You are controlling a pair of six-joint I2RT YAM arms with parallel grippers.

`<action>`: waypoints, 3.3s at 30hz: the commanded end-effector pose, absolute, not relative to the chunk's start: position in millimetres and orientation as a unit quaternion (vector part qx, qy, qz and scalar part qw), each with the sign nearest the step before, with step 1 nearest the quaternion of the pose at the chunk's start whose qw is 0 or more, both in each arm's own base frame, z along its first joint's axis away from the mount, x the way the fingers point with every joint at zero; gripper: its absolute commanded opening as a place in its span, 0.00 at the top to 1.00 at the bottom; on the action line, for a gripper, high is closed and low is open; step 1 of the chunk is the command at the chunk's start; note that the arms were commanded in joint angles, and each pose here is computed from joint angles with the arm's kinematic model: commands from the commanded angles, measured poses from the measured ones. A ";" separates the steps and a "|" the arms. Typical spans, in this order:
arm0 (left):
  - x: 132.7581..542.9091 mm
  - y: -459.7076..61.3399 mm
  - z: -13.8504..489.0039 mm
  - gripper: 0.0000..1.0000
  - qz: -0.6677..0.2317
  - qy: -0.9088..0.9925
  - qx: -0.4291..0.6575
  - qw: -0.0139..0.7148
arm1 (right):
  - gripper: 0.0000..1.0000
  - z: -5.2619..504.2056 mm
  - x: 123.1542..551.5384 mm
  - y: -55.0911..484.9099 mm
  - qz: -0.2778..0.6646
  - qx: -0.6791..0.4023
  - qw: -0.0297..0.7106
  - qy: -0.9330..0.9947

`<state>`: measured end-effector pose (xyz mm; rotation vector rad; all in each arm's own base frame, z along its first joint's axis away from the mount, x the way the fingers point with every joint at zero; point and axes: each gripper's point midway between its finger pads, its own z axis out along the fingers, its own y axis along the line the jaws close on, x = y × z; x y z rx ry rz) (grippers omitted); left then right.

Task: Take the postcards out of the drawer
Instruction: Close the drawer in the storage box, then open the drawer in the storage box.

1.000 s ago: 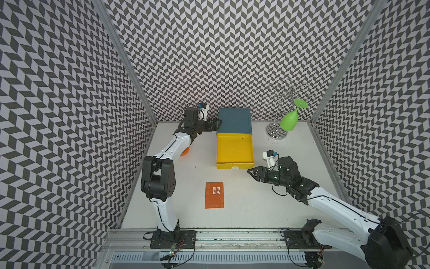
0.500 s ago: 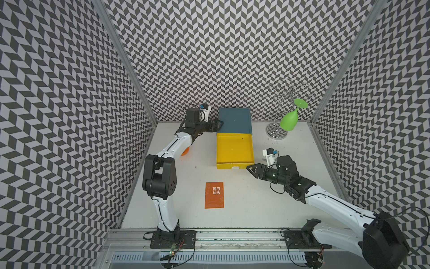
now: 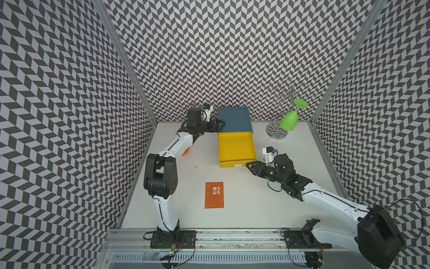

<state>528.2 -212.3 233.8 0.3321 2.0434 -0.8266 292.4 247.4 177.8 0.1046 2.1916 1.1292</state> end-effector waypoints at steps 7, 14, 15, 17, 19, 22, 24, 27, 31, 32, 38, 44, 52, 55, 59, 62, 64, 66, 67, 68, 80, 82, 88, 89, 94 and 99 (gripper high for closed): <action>523.7 -219.5 217.4 0.16 -0.334 0.832 0.147 0.417 | 0.50 220.1 322.6 255.4 0.447 0.040 0.402 0.798; 522.4 -219.8 211.9 0.16 -0.331 0.836 0.153 0.410 | 0.50 222.1 334.7 257.4 0.441 0.046 0.416 0.794; 522.0 -219.9 211.2 0.16 -0.331 0.836 0.154 0.409 | 0.50 221.7 336.4 258.3 0.440 0.046 0.416 0.794; 521.5 -220.7 209.2 0.17 -0.333 0.836 0.157 0.407 | 0.50 220.4 340.3 260.4 0.440 0.048 0.416 0.794; 520.9 -221.0 208.4 0.17 -0.334 0.836 0.160 0.405 | 0.50 221.9 344.8 263.8 0.444 0.048 0.419 0.791; 520.3 -222.4 207.5 0.17 -0.336 0.835 0.164 0.404 | 0.50 223.4 353.7 266.3 0.444 0.054 0.426 0.787; 519.9 -222.9 205.4 0.17 -0.337 0.836 0.164 0.401 | 0.50 225.6 361.1 266.9 0.441 0.059 0.435 0.783; 518.8 -223.6 203.7 0.17 -0.339 0.836 0.166 0.398 | 0.50 226.1 374.3 268.0 0.435 0.072 0.444 0.780; 517.4 -223.7 202.0 0.18 -0.339 0.837 0.167 0.394 | 0.50 224.1 393.6 271.8 0.437 0.085 0.446 0.776; 517.2 -223.7 201.2 0.18 -0.339 0.838 0.167 0.393 | 0.50 222.9 397.8 272.8 0.438 0.088 0.446 0.775; 513.8 -224.0 199.5 0.17 -0.341 0.839 0.170 0.389 | 0.50 218.7 424.1 281.0 0.447 0.108 0.448 0.767; 508.8 -226.7 206.7 0.18 -0.354 0.831 0.174 0.392 | 0.50 208.2 438.2 282.4 0.463 0.141 0.443 0.755; 505.5 -225.2 207.5 0.18 -0.351 0.832 0.174 0.392 | 0.50 207.4 452.3 281.6 0.470 0.171 0.446 0.742; 503.6 -225.0 206.9 0.18 -0.350 0.833 0.174 0.392 | 0.50 208.0 455.6 282.2 0.475 0.177 0.444 0.739; 502.0 -225.4 207.5 0.18 -0.352 0.832 0.175 0.391 | 0.50 209.3 455.9 283.6 0.477 0.173 0.441 0.740; 502.4 -226.6 212.6 0.17 -0.363 0.827 0.172 0.393 | 0.50 210.4 452.2 283.2 0.479 0.171 0.438 0.741; 503.1 -226.9 220.0 0.17 -0.369 0.823 0.170 0.398 | 0.50 210.9 447.7 283.8 0.482 0.166 0.433 0.744; 504.6 -225.3 234.0 0.17 -0.370 0.816 0.168 0.412 | 0.49 207.0 439.1 284.0 0.486 0.161 0.421 0.749; 505.7 -224.1 240.8 0.17 -0.370 0.812 0.167 0.419 | 0.49 205.3 435.3 283.0 0.489 0.163 0.416 0.749; 507.4 -221.2 250.1 0.16 -0.368 0.808 0.164 0.430 | 0.49 201.7 430.3 281.4 0.494 0.167 0.410 0.748; 502.0 -195.2 342.4 0.13 -0.334 0.756 0.156 0.541 | 0.43 164.0 409.1 290.2 0.561 0.188 0.344 0.729; 498.0 -199.7 357.1 0.13 -0.338 0.738 0.166 0.560 | 0.42 160.1 409.6 290.9 0.567 0.195 0.338 0.725; 491.1 -244.4 360.3 0.13 -0.364 0.709 0.229 0.559 | 0.41 155.1 416.4 292.8 0.589 0.225 0.324 0.705; 491.8 -250.8 358.6 0.13 -0.366 0.708 0.235 0.556 | 0.41 154.0 417.2 294.5 0.594 0.228 0.321 0.701; 502.5 -265.1 337.3 0.13 -0.370 0.713 0.250 0.541 | 0.41 145.8 424.2 302.3 0.595 0.245 0.310 0.700; 513.6 -270.2 313.1 0.14 -0.368 0.727 0.251 0.522 | 0.41 144.8 429.7 306.2 0.601 0.257 0.315 0.688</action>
